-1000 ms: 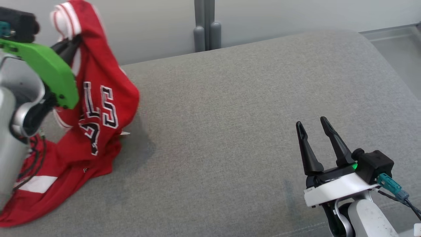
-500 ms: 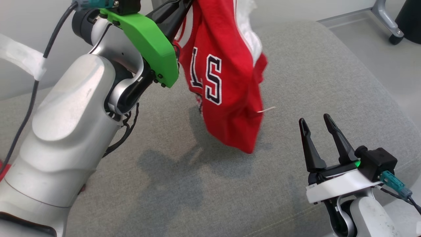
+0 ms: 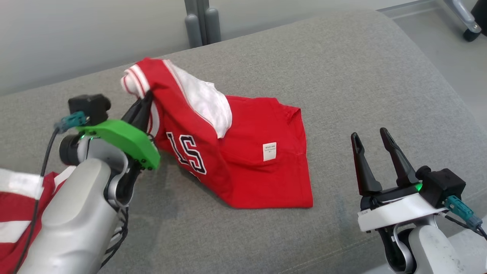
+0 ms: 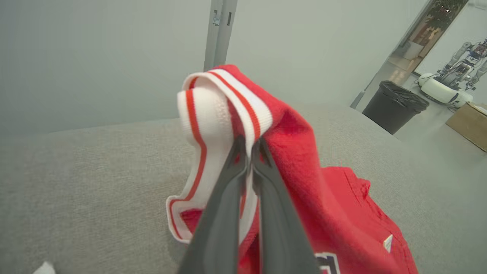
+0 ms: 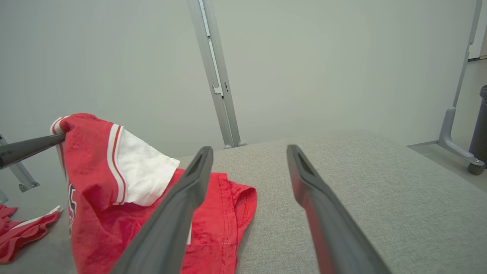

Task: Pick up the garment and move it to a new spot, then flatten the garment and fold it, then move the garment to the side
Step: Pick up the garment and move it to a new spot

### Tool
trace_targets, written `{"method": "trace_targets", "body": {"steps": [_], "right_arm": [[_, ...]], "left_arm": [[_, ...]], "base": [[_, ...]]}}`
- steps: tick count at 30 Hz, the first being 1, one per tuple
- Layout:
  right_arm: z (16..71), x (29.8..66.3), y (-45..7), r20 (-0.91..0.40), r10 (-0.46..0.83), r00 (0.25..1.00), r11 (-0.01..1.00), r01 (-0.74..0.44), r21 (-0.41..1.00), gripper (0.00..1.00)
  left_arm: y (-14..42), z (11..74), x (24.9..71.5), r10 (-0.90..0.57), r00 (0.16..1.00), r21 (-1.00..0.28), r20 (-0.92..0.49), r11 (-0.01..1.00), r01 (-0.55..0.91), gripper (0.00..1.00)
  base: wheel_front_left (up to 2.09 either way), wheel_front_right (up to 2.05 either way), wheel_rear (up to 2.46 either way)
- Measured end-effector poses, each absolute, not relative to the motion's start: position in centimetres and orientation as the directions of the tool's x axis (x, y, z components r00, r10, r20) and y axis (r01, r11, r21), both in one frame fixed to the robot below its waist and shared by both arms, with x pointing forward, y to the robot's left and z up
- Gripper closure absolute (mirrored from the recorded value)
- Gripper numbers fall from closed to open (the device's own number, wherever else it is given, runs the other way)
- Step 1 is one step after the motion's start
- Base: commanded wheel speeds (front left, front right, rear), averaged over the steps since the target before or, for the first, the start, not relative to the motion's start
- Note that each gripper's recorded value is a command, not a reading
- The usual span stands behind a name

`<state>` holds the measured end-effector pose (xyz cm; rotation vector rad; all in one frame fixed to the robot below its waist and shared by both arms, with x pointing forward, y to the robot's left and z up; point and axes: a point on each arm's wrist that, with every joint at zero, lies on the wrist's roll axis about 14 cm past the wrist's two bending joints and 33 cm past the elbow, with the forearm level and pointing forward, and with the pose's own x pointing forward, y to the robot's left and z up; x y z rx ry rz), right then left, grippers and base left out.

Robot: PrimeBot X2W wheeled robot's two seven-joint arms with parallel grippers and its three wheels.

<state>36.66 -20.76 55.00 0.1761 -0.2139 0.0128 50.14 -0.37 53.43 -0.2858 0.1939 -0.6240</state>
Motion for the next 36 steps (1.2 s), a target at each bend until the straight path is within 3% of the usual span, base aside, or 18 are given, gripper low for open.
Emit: {"method": "trace_targets", "body": {"steps": [2,6,21,22,23,24,25,36], "right_arm": [[54.7,37.1,-20.4,0.204,0.010,0.979,0.984,-0.045,0.170,0.00],[54.4,37.7,-19.6,0.196,0.035,0.980,0.983,-0.069,0.169,0.00],[54.1,38.0,-19.1,0.187,0.059,0.981,0.983,-0.090,0.162,0.00],[54.0,37.9,-19.0,0.185,0.061,0.981,0.982,-0.092,0.162,0.00],[53.9,37.9,-18.9,0.184,0.065,0.981,0.982,-0.096,0.162,0.00],[54.0,37.9,-18.8,0.185,0.069,0.980,0.982,-0.100,0.161,0.00],[54.0,37.9,-18.7,0.186,0.073,0.980,0.982,-0.103,0.160,0.00],[54.5,37.7,-17.9,0.201,0.104,0.974,0.979,-0.136,0.153,0.00]], "left_arm": [[3.4,50.8,50.7,-0.489,0.864,-0.339,-0.116,0.838,0.429,1.00],[7.2,47.9,50.5,-0.380,0.912,-0.353,-0.156,0.884,0.307,1.00],[13.5,41.7,48.1,-0.209,0.927,-0.303,-0.312,0.947,0.111,1.00],[13.6,41.4,47.7,-0.208,0.924,-0.303,-0.322,0.947,0.108,0.96],[13.7,41.1,47.4,-0.206,0.921,-0.302,-0.329,0.947,0.104,0.81],[13.7,41.0,47.2,-0.205,0.920,-0.301,-0.333,0.948,0.102,0.53],[13.6,41.0,47.1,-0.209,0.920,-0.304,-0.333,0.947,0.105,0.00],[13.3,44.9,47.5,-0.231,0.950,-0.290,-0.212,0.943,0.164,0.00]], "base": [[0.00,0.00,0.00],[0.00,0.00,0.00],[0.00,0.00,0.00],[0.00,0.00,0.00],[0.00,0.00,0.00],[0.00,0.00,0.00],[0.00,0.00,0.00],[0.00,0.00,0.00]]}}
